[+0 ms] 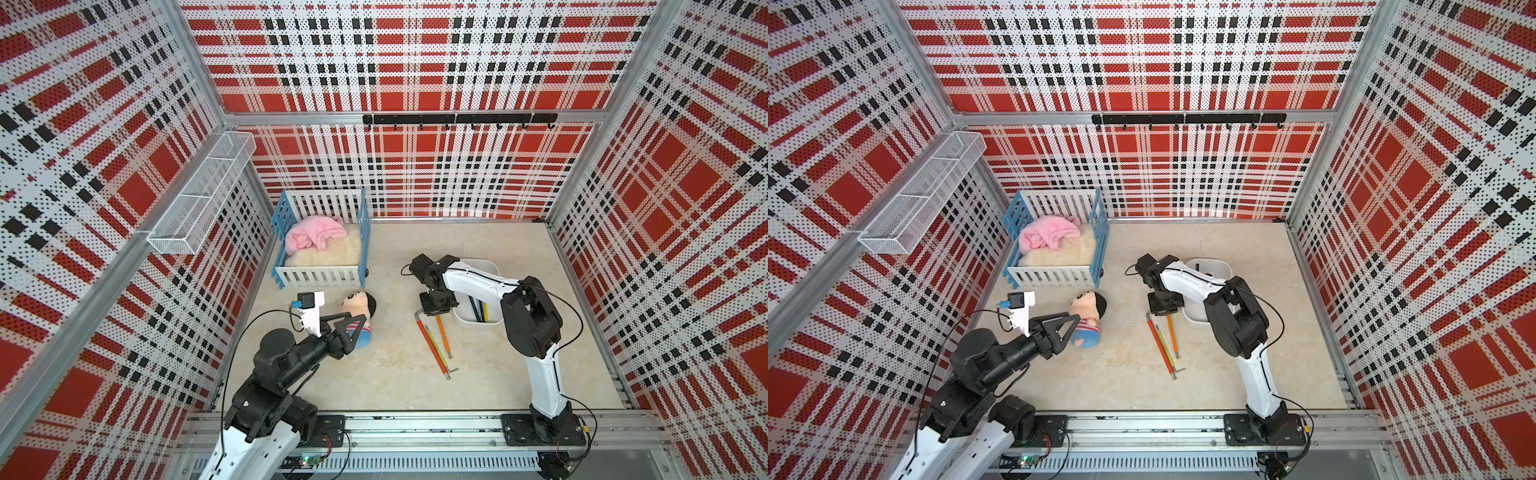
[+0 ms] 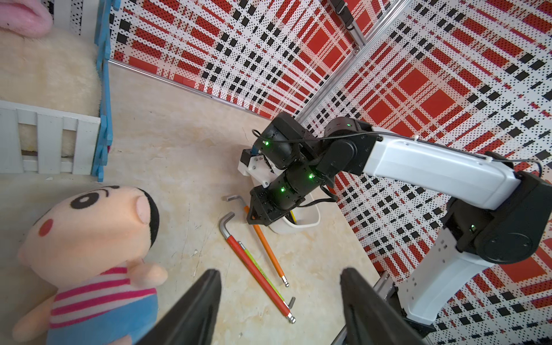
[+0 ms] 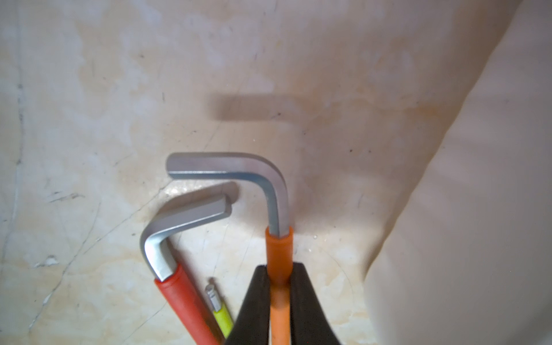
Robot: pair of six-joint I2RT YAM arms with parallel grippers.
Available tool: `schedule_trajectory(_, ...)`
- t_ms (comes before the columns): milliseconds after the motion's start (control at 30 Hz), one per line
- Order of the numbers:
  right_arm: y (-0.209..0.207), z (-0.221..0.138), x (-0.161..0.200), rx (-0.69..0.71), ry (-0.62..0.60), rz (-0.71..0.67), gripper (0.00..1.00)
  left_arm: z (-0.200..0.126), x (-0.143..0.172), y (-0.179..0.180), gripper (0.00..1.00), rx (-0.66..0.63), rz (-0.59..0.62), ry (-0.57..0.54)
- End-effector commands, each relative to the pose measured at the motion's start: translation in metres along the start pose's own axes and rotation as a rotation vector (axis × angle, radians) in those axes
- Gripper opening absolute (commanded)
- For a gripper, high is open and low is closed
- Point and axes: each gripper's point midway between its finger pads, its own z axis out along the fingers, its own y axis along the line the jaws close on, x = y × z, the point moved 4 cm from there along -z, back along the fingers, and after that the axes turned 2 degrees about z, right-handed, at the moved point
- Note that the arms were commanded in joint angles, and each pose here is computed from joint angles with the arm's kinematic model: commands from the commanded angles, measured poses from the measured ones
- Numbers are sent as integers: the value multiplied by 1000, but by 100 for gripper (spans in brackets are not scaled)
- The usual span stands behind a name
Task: Put the hex key on the desktop into the storage box
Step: Pick up the Allen key from the center of the board, then place the Allen key in the storage box.
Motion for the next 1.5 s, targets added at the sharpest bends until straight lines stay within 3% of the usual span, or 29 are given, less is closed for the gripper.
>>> schedule_trajectory(0,-1,-19,-6,3,-24,11,0,0,-5,-3,69,13,23,-19)
schedule_trajectory(267,-14,-68,-28,-21,-104,50,0,0,-6,-2,69,9,25,-20)
schedule_trajectory(633,-102,-105,-56,12,-181,154,0,2,-10,-4,69,12,41,-17)
schedule_trajectory(967,-160,-90,-76,51,-183,185,0,5,-10,-4,69,13,49,-9)
schedule_trajectory(1467,-156,-46,-85,57,-153,94,0,4,-10,-3,69,8,42,-17)
